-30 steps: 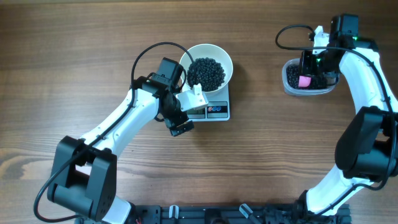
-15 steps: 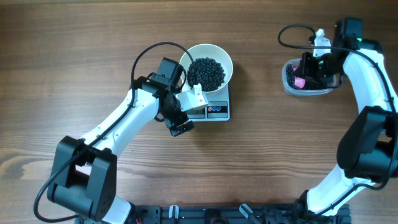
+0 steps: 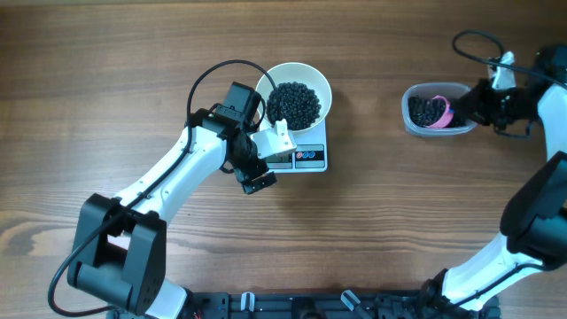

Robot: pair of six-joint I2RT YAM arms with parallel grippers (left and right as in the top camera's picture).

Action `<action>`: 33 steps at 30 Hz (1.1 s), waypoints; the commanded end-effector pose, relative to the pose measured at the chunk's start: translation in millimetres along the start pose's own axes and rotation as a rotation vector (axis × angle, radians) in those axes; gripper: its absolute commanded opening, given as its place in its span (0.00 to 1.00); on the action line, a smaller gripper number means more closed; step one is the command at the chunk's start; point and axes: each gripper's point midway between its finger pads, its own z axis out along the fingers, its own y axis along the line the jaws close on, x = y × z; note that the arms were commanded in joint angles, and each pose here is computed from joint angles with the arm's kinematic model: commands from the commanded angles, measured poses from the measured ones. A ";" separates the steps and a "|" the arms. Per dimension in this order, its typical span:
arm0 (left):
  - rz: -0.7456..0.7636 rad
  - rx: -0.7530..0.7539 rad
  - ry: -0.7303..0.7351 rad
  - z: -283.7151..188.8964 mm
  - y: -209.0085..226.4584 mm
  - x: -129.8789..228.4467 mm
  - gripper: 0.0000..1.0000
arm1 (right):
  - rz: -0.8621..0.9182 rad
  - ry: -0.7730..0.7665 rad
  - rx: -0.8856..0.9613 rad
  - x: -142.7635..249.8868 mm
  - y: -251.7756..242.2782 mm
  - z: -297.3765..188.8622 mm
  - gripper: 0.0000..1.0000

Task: Scoop item into bowl and weigh 150g on scale
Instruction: 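Dig the scoop into the beans with the right gripper, then lift the filled scoop with the right gripper over the bowl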

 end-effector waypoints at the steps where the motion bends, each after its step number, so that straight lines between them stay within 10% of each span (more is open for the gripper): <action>1: 0.013 0.021 -0.006 2.8 -2.8 0.7 1.00 | 0.030 -0.022 -0.019 -2.4 -17.7 -6.2 0.04; 16: 0.013 0.021 -0.006 2.8 -2.8 0.7 1.00 | 0.021 -0.233 -0.517 -28.4 14.5 -68.3 0.04; 33: 0.013 0.021 -0.006 2.8 -2.8 0.7 1.00 | -0.090 -0.125 -0.720 -19.7 100.2 -44.9 0.04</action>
